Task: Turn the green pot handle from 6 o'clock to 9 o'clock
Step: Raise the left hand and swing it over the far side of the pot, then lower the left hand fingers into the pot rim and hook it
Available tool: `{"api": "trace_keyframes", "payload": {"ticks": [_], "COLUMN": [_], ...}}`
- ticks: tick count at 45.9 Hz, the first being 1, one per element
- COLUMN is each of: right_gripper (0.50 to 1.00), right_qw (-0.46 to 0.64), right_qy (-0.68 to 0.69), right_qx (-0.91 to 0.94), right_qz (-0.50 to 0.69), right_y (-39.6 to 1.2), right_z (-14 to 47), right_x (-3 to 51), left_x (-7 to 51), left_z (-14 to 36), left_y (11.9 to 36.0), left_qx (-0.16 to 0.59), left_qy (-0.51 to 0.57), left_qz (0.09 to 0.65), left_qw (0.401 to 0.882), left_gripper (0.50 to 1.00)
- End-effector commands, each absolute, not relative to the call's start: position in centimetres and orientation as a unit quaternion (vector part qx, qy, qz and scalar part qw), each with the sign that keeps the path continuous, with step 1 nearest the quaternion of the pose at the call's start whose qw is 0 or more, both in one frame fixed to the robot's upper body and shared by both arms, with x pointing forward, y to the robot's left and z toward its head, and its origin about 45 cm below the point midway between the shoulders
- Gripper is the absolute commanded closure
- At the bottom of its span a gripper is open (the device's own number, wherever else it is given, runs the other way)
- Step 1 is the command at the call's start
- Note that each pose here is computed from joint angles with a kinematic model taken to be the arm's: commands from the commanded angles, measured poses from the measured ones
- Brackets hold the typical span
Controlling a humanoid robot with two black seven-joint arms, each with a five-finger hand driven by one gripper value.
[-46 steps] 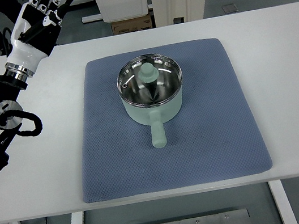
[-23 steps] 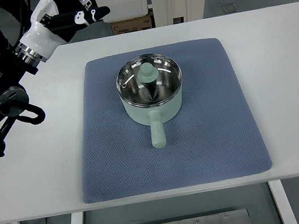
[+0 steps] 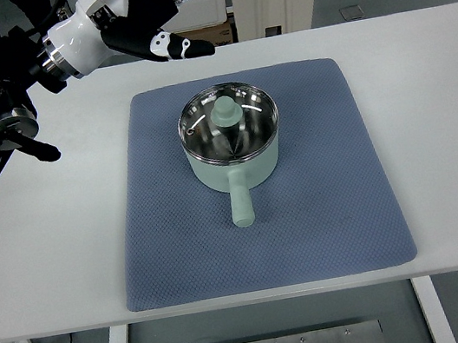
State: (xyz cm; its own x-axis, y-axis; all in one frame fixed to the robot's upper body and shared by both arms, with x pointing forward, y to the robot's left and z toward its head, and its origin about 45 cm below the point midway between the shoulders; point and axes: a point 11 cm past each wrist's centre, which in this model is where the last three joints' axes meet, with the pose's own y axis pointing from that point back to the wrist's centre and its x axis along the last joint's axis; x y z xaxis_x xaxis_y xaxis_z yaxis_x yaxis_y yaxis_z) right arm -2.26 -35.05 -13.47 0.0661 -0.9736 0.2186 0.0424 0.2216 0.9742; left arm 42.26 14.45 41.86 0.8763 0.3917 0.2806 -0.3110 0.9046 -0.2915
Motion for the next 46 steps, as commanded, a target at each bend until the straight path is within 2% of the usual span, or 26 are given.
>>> {"api": "trace_keyframes", "payload": {"ticks": [1,23,35,46], "right_gripper": [0.500,0.500,0.500,0.500], "right_qw": [0.580,0.580,0.580,0.580], "right_qy": [-0.524,-0.524,-0.524,-0.524], "right_qx": [0.444,0.444,0.444,0.444], "right_qz": [-0.438,-0.438,-0.438,-0.438], "right_y": [-35.1,-35.1,-35.1,-35.1], "right_z": [-13.5,-13.5,-13.5,-13.5], "right_x": [-2.3,-2.3,-2.3,-2.3], "left_x": [42.2,41.5,38.0,36.4], "left_z": [42.2,41.5,40.7,39.6], "left_y": [14.2,11.5,8.9,8.5], "left_qx": [-0.100,0.001,0.031,0.088], "left_qy": [-0.193,-0.303,-0.357,-0.394], "left_qz": [0.175,0.122,0.044,-0.011], "left_qw": [0.960,0.945,0.932,0.915], "left_gripper": [0.500,0.500,0.500,0.500]}}
